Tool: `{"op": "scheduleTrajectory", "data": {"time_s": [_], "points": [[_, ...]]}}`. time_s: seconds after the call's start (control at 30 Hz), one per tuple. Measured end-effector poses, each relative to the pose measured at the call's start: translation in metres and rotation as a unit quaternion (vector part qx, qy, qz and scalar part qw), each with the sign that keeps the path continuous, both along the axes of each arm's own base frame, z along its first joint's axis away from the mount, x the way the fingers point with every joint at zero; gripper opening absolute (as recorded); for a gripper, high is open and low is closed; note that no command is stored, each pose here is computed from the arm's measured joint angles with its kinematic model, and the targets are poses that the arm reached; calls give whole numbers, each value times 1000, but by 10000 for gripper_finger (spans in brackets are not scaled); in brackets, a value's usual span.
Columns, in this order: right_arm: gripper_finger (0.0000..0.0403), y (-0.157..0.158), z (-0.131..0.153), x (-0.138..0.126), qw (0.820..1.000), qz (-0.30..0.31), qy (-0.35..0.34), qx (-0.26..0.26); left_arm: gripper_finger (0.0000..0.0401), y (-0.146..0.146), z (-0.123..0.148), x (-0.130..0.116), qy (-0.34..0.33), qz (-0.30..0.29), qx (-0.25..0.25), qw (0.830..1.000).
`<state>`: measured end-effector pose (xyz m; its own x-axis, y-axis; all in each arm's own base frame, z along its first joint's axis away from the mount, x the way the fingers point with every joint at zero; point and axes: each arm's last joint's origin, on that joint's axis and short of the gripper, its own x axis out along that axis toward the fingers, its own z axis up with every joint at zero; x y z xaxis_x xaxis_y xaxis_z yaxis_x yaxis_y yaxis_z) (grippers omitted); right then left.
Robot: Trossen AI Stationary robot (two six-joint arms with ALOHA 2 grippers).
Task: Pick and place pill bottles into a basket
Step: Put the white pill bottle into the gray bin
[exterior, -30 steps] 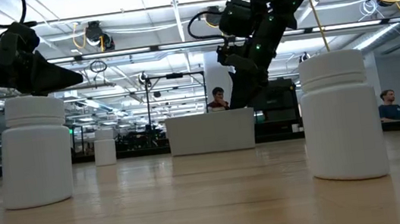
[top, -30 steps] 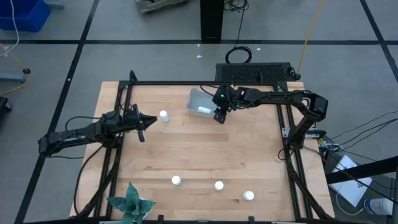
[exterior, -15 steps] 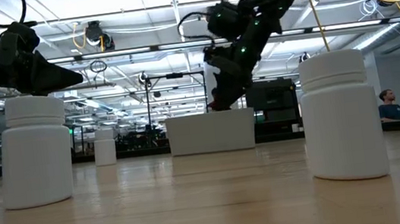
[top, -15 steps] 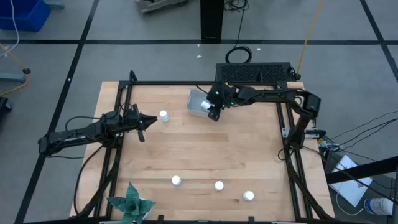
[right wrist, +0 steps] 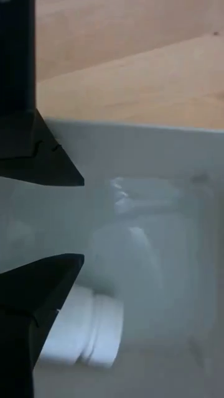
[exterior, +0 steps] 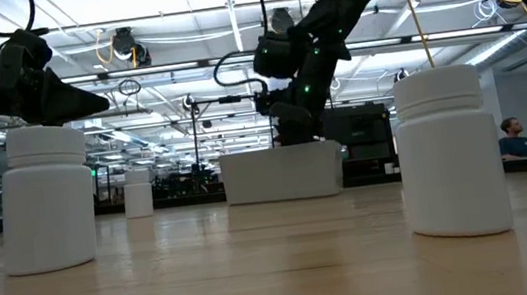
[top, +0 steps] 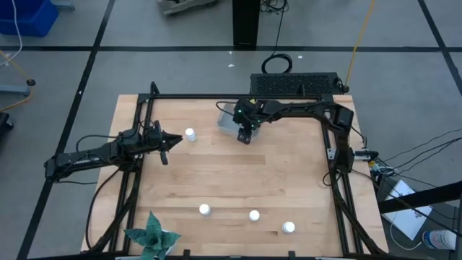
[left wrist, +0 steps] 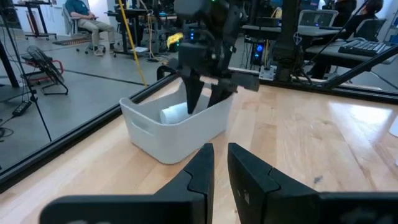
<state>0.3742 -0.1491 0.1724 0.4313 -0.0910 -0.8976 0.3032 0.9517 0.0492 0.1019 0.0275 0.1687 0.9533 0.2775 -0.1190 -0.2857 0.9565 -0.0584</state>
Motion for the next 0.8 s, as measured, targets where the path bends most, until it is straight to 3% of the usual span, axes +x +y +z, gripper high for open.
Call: {"op": "scheduleTrajectory", "data": {"time_s": [0.23,0.43,0.8], "points": [[182,3,-12,5,1000,0,2,22,51,0,0,0,0,0,0,1000],[148,2,-10,4,1000,6,2,17,51,0,0,0,0,0,-1,1000],[159,7,33,-5,999,2,-43,-12,51,0,-1,0,3,0,-2,1000]]}}
